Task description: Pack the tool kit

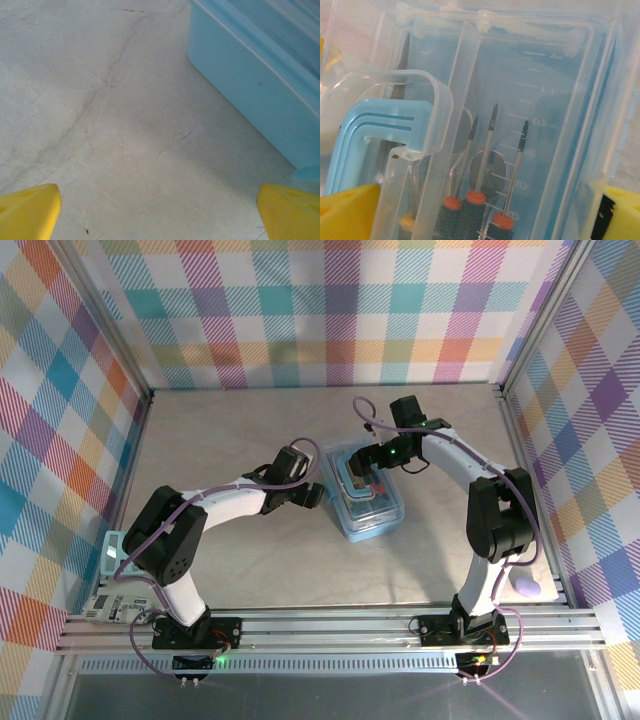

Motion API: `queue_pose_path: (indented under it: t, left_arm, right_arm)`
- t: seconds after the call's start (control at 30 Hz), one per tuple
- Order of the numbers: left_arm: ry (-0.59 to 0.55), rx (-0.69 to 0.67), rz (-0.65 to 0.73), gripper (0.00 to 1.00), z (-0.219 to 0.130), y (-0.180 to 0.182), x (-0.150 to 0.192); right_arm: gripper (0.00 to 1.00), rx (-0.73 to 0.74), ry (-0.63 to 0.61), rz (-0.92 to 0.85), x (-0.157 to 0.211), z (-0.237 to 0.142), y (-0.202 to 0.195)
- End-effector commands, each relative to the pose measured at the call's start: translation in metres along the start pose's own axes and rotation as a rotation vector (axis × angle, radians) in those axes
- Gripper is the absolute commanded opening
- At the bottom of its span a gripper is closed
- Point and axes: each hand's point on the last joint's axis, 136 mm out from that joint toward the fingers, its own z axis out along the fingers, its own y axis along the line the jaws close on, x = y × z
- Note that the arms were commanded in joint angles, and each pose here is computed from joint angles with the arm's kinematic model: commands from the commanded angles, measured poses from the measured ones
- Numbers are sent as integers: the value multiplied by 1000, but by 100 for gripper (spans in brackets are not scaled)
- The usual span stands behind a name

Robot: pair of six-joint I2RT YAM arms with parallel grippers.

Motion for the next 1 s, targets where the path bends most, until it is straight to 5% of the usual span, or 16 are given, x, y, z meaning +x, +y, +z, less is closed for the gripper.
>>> queue_pose_path:
  t: [0.0, 0.73, 0.97]
  left_arm:
    - [-8, 36, -1, 100, 2, -12, -7]
    - [-64, 152, -147, 100, 24, -37, -14]
    - [-114, 119, -136, 100, 11, -26, -41]
  right_arm:
    - [99, -114, 200, 96, 54, 15, 22]
    - [99, -307, 95, 230, 40, 5, 61]
    - [99, -203, 3, 233, 18, -26, 41]
